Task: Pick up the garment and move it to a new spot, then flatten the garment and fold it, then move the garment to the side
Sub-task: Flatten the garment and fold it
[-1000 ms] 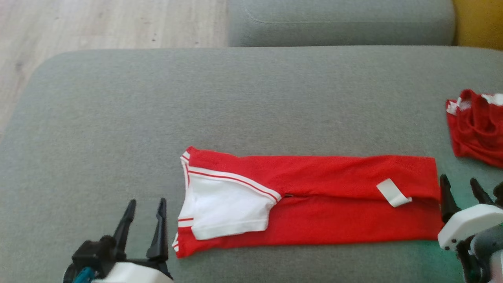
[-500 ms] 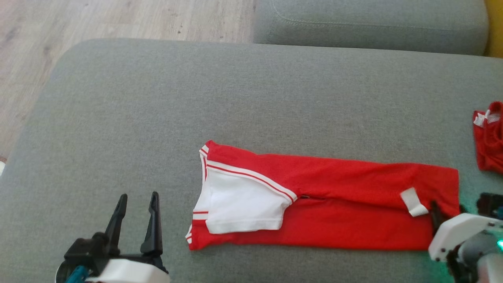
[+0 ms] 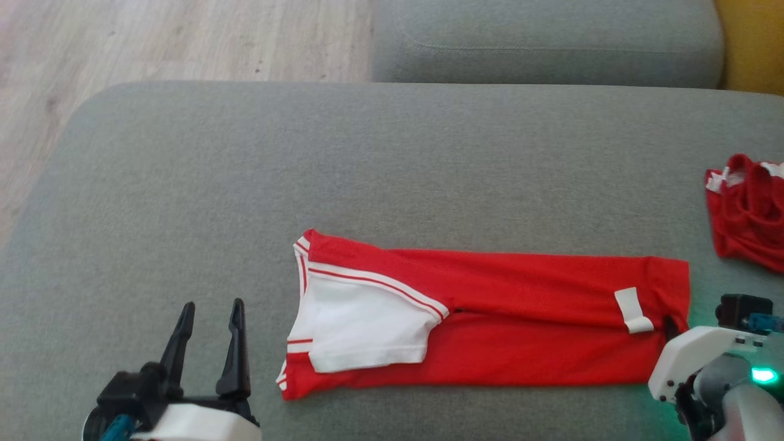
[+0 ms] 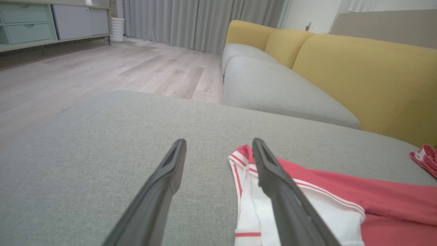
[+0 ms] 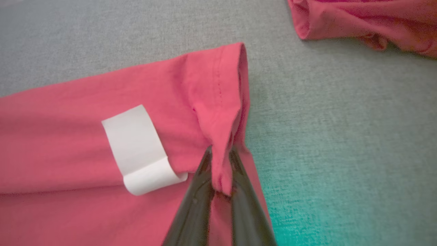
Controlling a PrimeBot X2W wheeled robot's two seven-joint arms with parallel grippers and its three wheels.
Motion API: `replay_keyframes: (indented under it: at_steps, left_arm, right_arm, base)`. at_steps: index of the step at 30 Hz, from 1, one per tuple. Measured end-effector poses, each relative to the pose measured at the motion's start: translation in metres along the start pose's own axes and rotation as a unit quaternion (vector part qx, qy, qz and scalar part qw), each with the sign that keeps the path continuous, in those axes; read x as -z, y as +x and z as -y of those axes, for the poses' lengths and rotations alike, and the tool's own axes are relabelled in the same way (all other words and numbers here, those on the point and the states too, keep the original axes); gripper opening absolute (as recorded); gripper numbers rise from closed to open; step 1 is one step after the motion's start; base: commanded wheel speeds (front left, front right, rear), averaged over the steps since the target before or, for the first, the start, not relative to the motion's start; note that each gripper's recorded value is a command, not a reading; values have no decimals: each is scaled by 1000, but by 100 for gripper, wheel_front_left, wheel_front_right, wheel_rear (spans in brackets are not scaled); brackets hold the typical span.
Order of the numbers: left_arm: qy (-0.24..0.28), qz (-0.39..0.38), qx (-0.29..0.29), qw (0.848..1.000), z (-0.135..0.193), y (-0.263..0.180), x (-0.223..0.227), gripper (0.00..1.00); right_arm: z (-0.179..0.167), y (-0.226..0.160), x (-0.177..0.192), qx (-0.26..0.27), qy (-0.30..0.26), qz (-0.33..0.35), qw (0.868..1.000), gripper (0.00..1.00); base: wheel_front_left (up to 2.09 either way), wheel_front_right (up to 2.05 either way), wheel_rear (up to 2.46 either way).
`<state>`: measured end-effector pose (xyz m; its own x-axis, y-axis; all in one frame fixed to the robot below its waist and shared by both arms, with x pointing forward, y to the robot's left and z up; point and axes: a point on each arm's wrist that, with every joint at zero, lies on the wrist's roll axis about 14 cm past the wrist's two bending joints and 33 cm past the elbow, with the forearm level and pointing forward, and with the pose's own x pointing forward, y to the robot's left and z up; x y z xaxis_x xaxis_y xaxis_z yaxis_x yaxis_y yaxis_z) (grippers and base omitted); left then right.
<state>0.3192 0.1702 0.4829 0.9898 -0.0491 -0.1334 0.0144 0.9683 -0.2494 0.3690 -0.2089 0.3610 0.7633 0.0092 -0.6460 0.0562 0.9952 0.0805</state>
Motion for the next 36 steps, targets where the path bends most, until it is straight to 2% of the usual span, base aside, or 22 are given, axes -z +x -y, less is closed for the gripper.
replay_keyframes:
  at_steps: [6,12,16,21,27,32,33,34,36]
  left_arm:
    - [4,3,15,1000,9,2,-2,100]
    - [4,1,37,999,22,2,0,100]
    - [4,-8,46,999,28,2,6,100]
    - [6,-11,56,998,34,5,7,100]
    - [7,-14,57,998,34,6,9,100]
    - [5,-14,51,999,29,4,9,100]
    - [5,-14,49,999,28,3,9,100]
    - [5,-14,49,999,28,3,9,100]
    - [3,-14,44,999,26,2,10,100]
  right_arm:
    - [23,-11,-22,25,21,47,998,0]
    - [85,-41,-66,86,35,125,988,0]
    - [92,-57,-67,91,41,139,985,0]
    - [64,-68,-73,51,49,158,985,0]
    - [24,-76,-88,3,24,181,983,0]
    - [-46,-79,-104,-80,-2,201,976,0]
    - [-62,-80,-105,-100,-7,202,974,0]
    - [-62,-80,-105,-100,-7,202,974,0]
    - [-93,-81,-101,-143,-18,194,970,0]
  base:
    - [0,0,0]
    - [0,0,0]
    - [0,0,0]
    - [0,0,0]
    - [0,0,0]
    - [0,0,0]
    - [0,0,0]
    - [0,0,0]
    - [0,0,0]
